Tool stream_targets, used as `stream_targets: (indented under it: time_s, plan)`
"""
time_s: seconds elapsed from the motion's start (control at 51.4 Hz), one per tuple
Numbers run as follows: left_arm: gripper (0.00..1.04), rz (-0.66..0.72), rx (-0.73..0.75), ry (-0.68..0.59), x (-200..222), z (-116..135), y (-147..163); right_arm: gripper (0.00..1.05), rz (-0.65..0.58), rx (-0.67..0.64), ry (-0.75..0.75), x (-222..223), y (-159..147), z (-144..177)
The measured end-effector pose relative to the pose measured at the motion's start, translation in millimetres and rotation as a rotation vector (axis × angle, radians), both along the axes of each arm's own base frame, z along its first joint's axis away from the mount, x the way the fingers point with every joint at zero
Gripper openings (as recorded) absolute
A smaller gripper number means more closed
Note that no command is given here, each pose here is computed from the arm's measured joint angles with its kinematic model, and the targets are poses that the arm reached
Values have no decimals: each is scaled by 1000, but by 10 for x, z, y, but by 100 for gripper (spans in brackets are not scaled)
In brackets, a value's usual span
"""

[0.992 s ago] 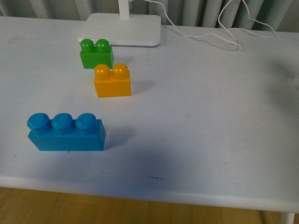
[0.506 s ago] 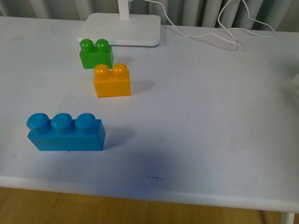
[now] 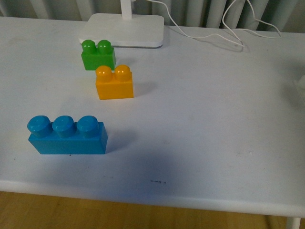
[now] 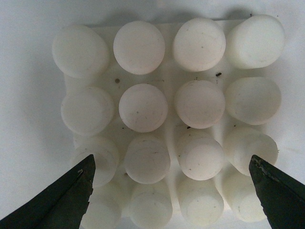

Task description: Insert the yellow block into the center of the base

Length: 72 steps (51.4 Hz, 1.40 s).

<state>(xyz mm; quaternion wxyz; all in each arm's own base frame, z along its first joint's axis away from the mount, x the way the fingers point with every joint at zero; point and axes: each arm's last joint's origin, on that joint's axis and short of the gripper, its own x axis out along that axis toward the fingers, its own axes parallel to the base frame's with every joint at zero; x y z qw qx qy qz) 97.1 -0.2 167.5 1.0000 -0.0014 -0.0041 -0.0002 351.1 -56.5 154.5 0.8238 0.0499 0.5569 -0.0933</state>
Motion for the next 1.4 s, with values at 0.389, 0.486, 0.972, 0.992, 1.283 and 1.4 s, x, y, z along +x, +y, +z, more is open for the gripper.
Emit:
stream_targets:
  time_s: [0.389, 0.486, 0.972, 0.992, 1.283, 1.4]
  plan:
    - [98, 0, 0, 0, 0, -1, 0, 95, -43, 63, -10, 20, 1, -41]
    - [98, 0, 0, 0, 0, -1, 0, 95, -58, 52, -16, 42, -20, -33]
    - [98, 0, 0, 0, 0, -1, 0, 95, -65, 17, -14, 64, -125, -60]
    - [98, 0, 0, 0, 0, -1, 0, 95, -65, 16, -14, 64, -128, -60]
    - [98, 0, 0, 0, 0, -1, 0, 95, -40, 39, -14, 18, -63, -125]
    - [98, 0, 0, 0, 0, -1, 0, 96, -30, 32, -13, -3, 17, -172]
